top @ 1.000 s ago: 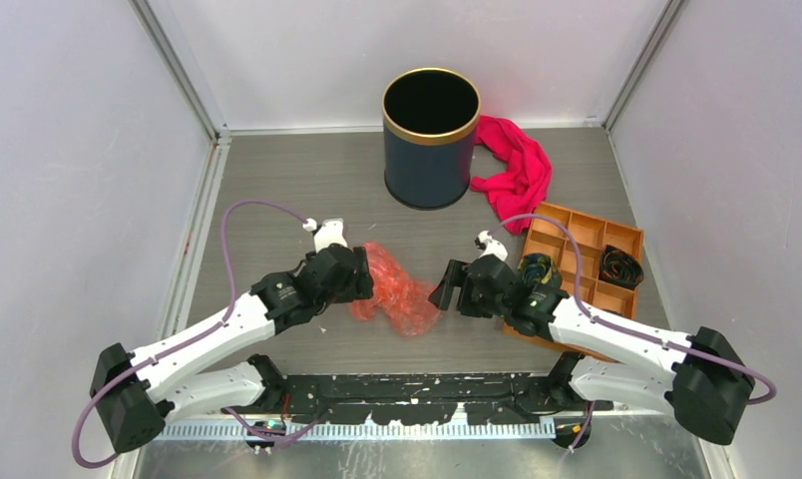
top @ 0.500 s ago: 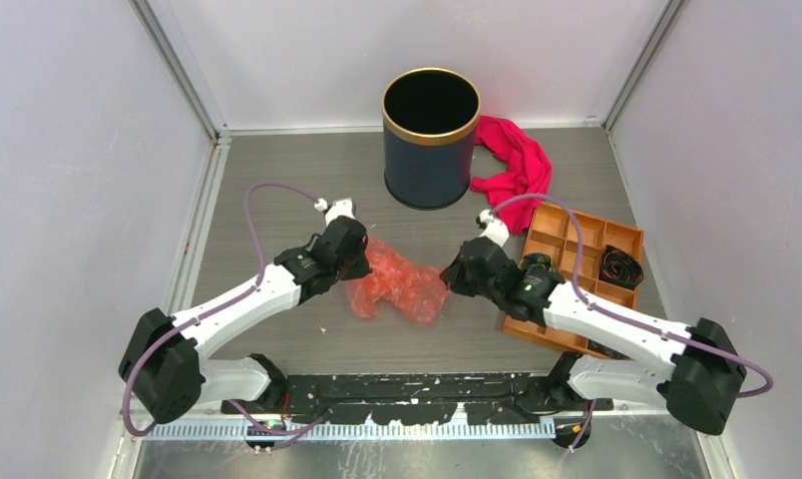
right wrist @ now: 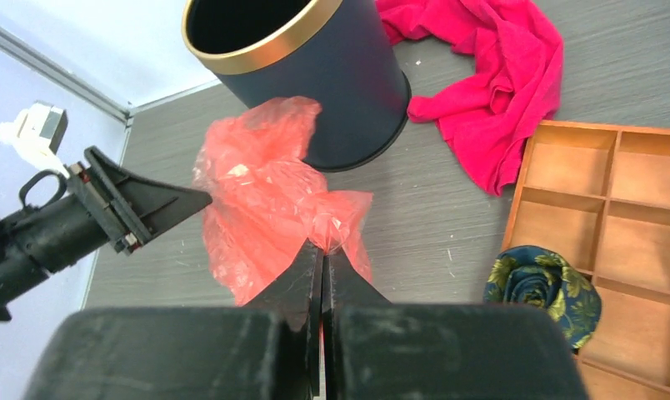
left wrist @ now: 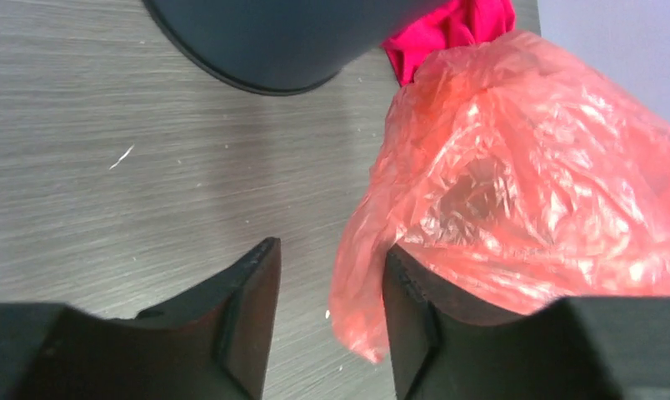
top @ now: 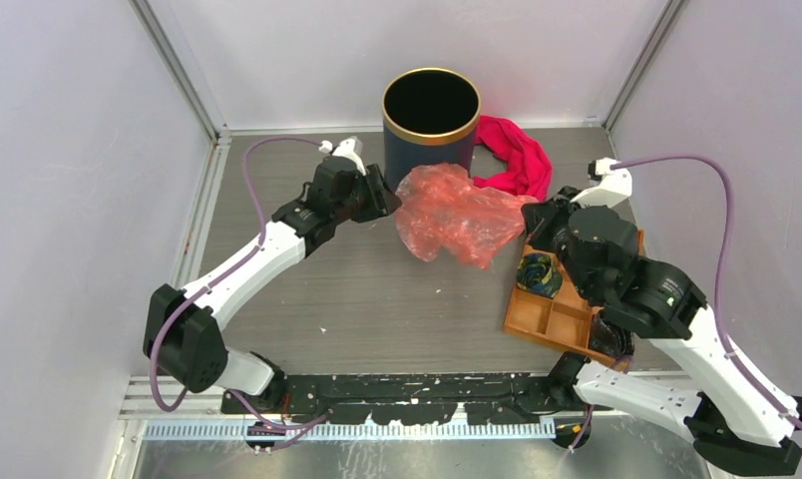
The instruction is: Put the trash bags into the trash bin
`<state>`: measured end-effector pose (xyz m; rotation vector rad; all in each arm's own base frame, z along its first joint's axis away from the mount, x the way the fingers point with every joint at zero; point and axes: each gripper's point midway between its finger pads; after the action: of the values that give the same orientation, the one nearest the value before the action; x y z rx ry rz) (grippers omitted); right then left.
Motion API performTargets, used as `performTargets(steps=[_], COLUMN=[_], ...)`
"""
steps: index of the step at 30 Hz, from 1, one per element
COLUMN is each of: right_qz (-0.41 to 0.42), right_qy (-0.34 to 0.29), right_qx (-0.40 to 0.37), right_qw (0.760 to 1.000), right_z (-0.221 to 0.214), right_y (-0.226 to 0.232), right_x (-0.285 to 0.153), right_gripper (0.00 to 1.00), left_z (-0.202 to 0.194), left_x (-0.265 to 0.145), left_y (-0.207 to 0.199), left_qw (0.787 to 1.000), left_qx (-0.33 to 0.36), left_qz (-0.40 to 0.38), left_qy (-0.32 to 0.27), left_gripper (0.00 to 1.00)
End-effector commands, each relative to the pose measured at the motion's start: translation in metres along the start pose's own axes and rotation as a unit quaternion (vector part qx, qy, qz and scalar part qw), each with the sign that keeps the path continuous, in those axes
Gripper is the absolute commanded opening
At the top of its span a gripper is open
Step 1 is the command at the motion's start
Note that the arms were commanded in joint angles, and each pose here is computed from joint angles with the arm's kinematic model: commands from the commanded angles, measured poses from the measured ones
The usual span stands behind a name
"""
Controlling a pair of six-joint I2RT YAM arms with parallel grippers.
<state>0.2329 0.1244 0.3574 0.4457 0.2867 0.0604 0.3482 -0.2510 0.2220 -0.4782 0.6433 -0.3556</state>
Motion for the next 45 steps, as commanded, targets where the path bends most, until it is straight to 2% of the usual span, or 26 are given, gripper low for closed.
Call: performTargets(steps=[1, 3, 7, 12, 16, 19, 26, 31, 37, 39, 41, 43, 45], right_qz=[0.006, 0.033, 0.070, 0.087, 0.095, 0.110, 0.087, 0.081, 0.074, 0.069, 0.061, 0.063, 0.064], right_qy=[0.068, 0.106, 0.153, 0.159, 0.166, 0.179, 0.180, 0.169, 0.155, 0.150, 0.148, 0.150, 0.151], right_qx=[-0.073, -0.061, -0.032, -0.005, 0.026, 0.072, 0.154, 0.195, 0.207, 0.208, 0.208, 0.208, 0.208], right_qw=[0.995, 0.992, 0.985, 0.983, 0.981, 0.975, 0.968, 0.963, 0.963, 0.964, 0.965, 0.964, 0.964], right_z=[-0.024, -0.047, -0.086, -0.094, -0.095, -0.099, -0.099, -0.091, -0.084, -0.084, -0.086, -0.087, -0.088], right_y=[-0.001, 0.015, 0.044, 0.074, 0.098, 0.119, 0.134, 0.136, 0.135, 0.132, 0.130, 0.131, 0.131], right_x=[-0.003, 0.005, 0.021, 0.038, 0.051, 0.057, 0.069, 0.070, 0.071, 0.073, 0.075, 0.075, 0.075], right_gripper=[0.01, 0.01, 0.01, 0.01, 0.01, 0.01, 0.01, 0.01, 0.01, 0.01, 0.01, 0.01, 0.01], left_z=[0.021, 0.022, 0.013, -0.019, -0.061, -0.085, -0.092, -0.088, -0.095, -0.097, -0.098, -0.097, -0.096], left_x=[-0.008, -0.017, -0.041, -0.076, -0.091, -0.090, -0.085, -0.078, -0.068, -0.065, -0.064, -0.061, -0.058], left_y=[-0.047, -0.050, -0.050, -0.052, -0.068, -0.072, -0.077, -0.076, -0.079, -0.081, -0.081, -0.078, -0.077], left_qw=[0.994, 0.993, 0.991, 0.982, 0.973, 0.972, 0.974, 0.977, 0.980, 0.980, 0.982, 0.983, 0.984], left_qx=[0.006, 0.005, 0.012, 0.062, 0.110, 0.133, 0.104, 0.097, 0.086, 0.083, 0.080, 0.073, 0.068], left_qz=[-0.105, -0.114, -0.133, -0.177, -0.202, -0.188, -0.185, -0.164, -0.159, -0.159, -0.150, -0.139, -0.131], left_qy=[-0.009, -0.014, -0.014, -0.013, -0.020, -0.036, -0.073, -0.090, -0.083, -0.080, -0.085, -0.091, -0.097], left_gripper=[0.54, 0.59, 0.59, 0.53, 0.56, 0.61, 0.62, 0.69, 0.70, 0.77, 0.80, 0.80, 0.75])
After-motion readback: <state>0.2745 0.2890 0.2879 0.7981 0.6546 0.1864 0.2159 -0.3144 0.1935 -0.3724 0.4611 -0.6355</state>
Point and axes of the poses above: each gripper's point midway between its finger pads, its own x axis out along the fingers, its own y axis along the line the jaws close on, z = x × y, and after that the axes turned 1 degree about x, right-handed
